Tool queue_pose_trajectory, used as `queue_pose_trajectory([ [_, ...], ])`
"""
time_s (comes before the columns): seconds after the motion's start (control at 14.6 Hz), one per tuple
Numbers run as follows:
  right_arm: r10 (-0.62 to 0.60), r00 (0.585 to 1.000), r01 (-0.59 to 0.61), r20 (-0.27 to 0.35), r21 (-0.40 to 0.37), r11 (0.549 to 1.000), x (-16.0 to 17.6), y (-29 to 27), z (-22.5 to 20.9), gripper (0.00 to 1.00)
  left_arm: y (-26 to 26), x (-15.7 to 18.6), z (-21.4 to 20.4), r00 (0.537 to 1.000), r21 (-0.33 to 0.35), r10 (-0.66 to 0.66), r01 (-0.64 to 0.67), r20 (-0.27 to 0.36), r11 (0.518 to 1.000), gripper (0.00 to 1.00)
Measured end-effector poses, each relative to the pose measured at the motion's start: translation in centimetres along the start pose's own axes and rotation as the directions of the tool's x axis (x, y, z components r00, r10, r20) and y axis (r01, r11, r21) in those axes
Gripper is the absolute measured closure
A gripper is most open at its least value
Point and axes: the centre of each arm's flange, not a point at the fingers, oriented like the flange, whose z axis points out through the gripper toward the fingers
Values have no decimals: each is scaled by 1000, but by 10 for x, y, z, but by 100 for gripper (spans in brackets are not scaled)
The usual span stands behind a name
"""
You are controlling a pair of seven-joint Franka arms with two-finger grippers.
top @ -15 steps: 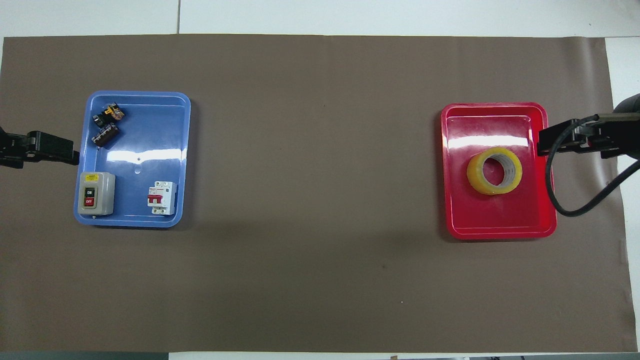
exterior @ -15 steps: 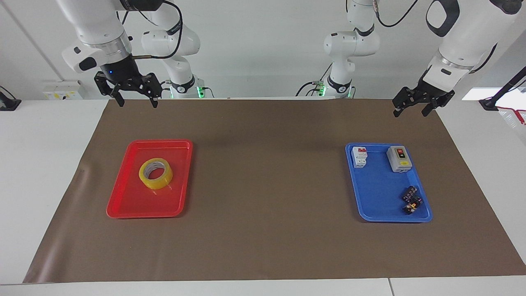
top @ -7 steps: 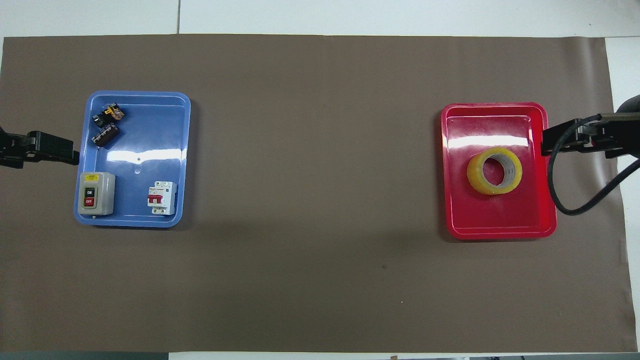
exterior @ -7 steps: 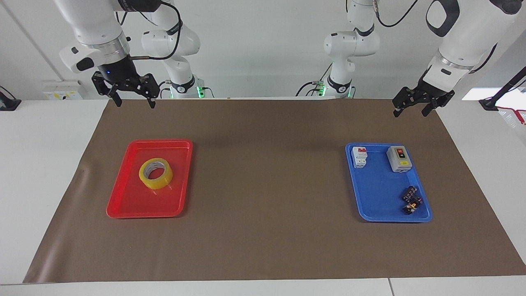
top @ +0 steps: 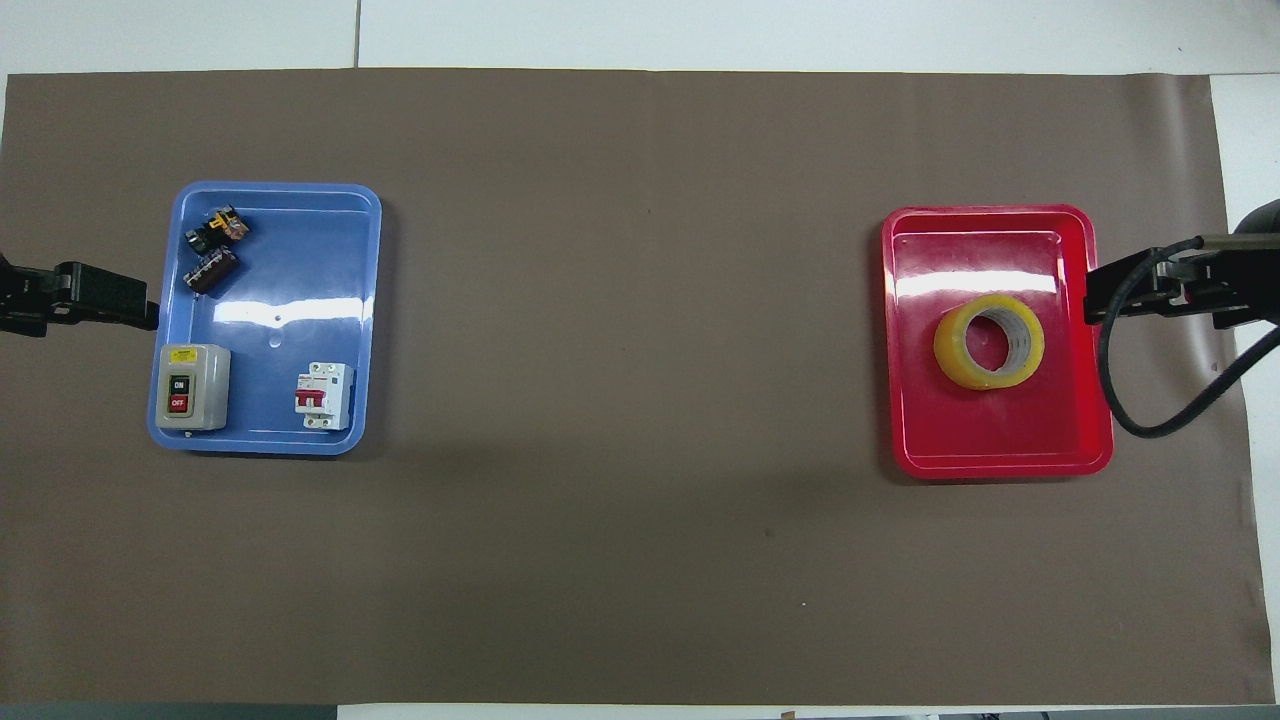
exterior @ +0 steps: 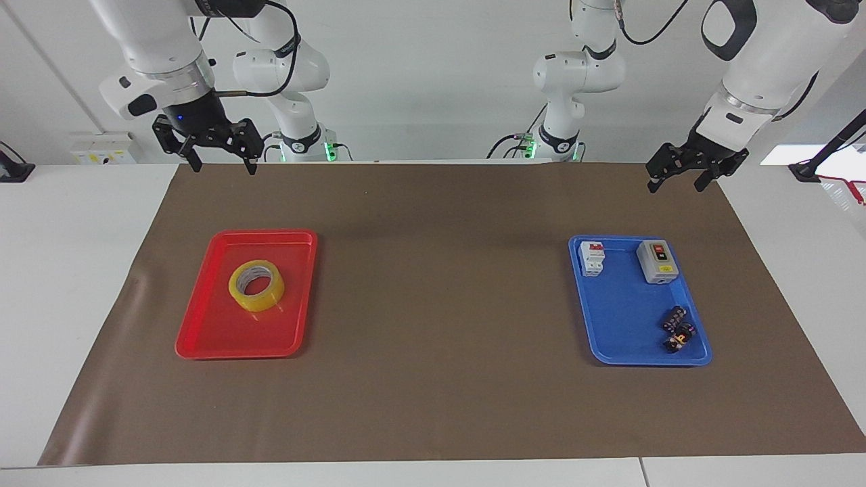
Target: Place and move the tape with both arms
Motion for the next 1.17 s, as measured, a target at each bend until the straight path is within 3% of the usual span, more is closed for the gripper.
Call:
queue_pose_trajectory([
  [1.17,-9,1000,9,10,2,1000,7,23,11,0,0,0,0,1000,0,0,0,0,1000,0],
])
